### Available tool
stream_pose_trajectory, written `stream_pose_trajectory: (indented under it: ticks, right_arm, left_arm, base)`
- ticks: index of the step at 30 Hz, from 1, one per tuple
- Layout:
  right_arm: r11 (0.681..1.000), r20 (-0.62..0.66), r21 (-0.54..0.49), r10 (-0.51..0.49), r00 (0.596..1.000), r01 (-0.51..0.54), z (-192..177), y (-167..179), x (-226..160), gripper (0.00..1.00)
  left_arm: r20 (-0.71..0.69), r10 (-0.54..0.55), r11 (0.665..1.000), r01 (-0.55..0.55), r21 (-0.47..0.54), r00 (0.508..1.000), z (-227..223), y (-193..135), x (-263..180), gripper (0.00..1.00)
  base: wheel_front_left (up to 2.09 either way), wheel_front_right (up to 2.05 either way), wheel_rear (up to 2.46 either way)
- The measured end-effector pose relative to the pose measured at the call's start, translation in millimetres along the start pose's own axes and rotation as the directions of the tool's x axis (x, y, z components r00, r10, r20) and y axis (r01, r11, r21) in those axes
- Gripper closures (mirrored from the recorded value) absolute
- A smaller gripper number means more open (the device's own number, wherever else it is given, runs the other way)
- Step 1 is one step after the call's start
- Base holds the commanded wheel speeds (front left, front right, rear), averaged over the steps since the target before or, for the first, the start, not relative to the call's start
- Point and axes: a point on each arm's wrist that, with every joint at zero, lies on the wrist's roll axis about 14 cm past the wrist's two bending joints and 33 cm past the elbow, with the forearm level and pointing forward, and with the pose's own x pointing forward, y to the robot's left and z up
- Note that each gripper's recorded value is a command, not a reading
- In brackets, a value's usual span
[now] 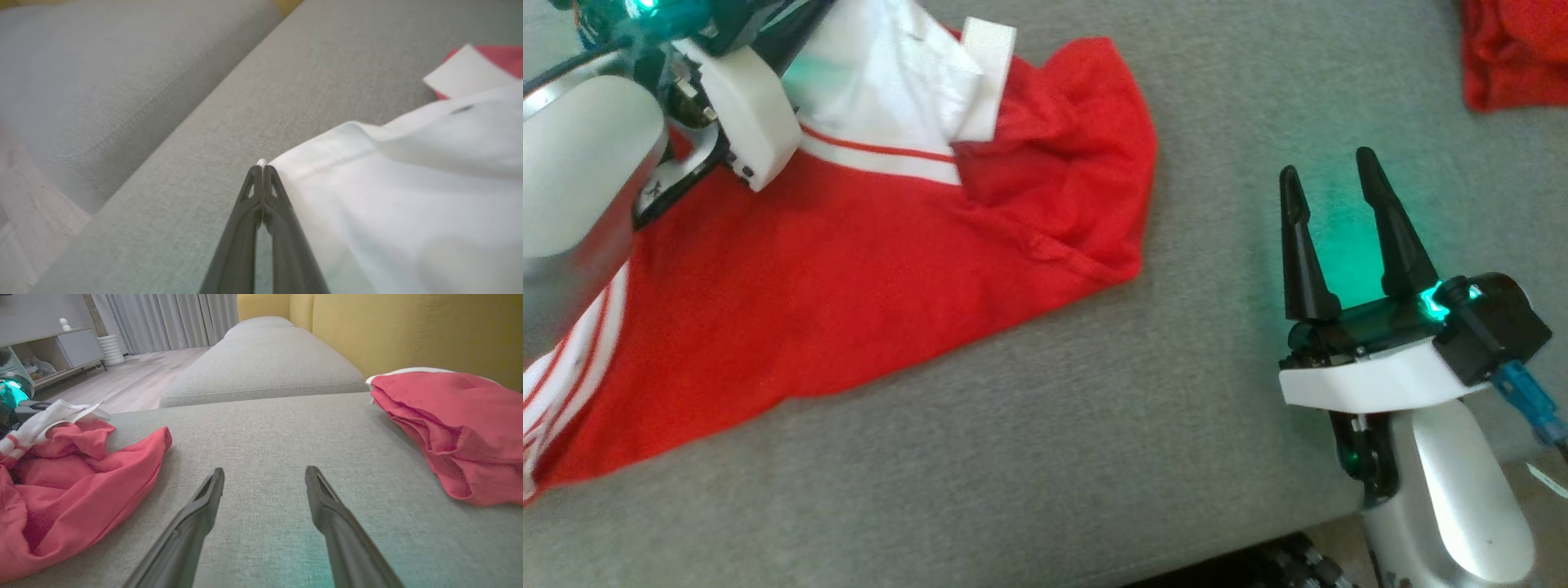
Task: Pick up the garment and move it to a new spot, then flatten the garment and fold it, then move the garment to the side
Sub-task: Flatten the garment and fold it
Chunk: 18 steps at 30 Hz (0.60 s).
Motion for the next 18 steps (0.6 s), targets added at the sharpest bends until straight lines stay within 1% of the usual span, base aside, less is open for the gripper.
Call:
stream_pose_trajectory:
  ticks: [1,4,6,7,8,9,11,15,17,18]
  right_arm:
    - [1.000,0.008,-0.010,0.019,1.000,-0.019,2.2,5.8,2.9,0.00]
    - [0.998,0.025,-0.030,0.051,0.998,-0.050,7.3,15.8,7.5,0.00]
    - [0.997,0.039,-0.042,0.067,0.997,-0.065,11.5,20.8,10.9,0.00]
    - [0.996,0.042,-0.049,0.075,0.996,-0.073,12.5,23.4,12.3,0.00]
    - [0.996,0.042,-0.049,0.075,0.996,-0.073,12.5,23.4,12.3,0.00]
    - [0.995,0.042,-0.055,0.086,0.995,-0.083,12.5,27.0,13.6,0.00]
    - [0.993,0.042,-0.059,0.109,0.993,-0.106,12.8,35.2,14.6,0.00]
    - [0.987,0.035,-0.060,0.151,0.988,-0.149,11.7,48.3,13.0,0.00]
    - [0.984,0.034,-0.060,0.172,0.984,-0.170,11.9,55.3,12.1,0.00]
    - [0.982,0.034,-0.058,0.182,0.983,-0.180,12.1,59.2,11.7,0.00]
  left_arm:
    - [0.060,0.028,0.999,-0.030,0.020,0.998,11.5,7.6,-11.3,1.00]
    - [0.152,0.095,0.993,-0.104,0.052,0.984,33.3,21.0,-33.8,1.00]
    - [0.222,0.148,0.983,-0.167,0.071,0.964,52.0,29.0,-53.6,1.00]
    - [0.249,0.171,0.978,-0.196,0.078,0.953,59.7,31.9,-64.4,1.00]
    - [0.249,0.171,0.978,-0.196,0.078,0.953,59.7,31.9,-64.4,1.00]
    - [0.275,0.200,0.970,-0.230,0.081,0.940,66.5,35.2,-77.2,1.00]
    - [0.309,0.267,0.948,-0.307,0.087,0.913,74.3,42.7,-106.5,1.00]
    - [0.329,0.415,0.881,-0.465,0.087,0.848,74.9,53.3,-176.6,1.00]
    - [0.339,0.470,0.848,-0.524,0.084,0.815,76.6,51.1,-209.9,1.00]
    - [0.341,0.485,0.837,-0.540,0.085,0.805,76.9,47.1,-223.7,1.00]
  base:
    - [0.00,0.00,0.00]
    - [0.00,0.00,0.00]
    - [0.00,0.00,0.00]
    - [0.00,0.00,0.00]
    - [0.00,0.00,0.00]
    - [0.00,0.00,0.00]
    - [0.00,0.00,0.00]
    - [0.00,0.00,0.00]
    - [0.00,0.00,0.00]
    - [0.00,0.00,0.00]
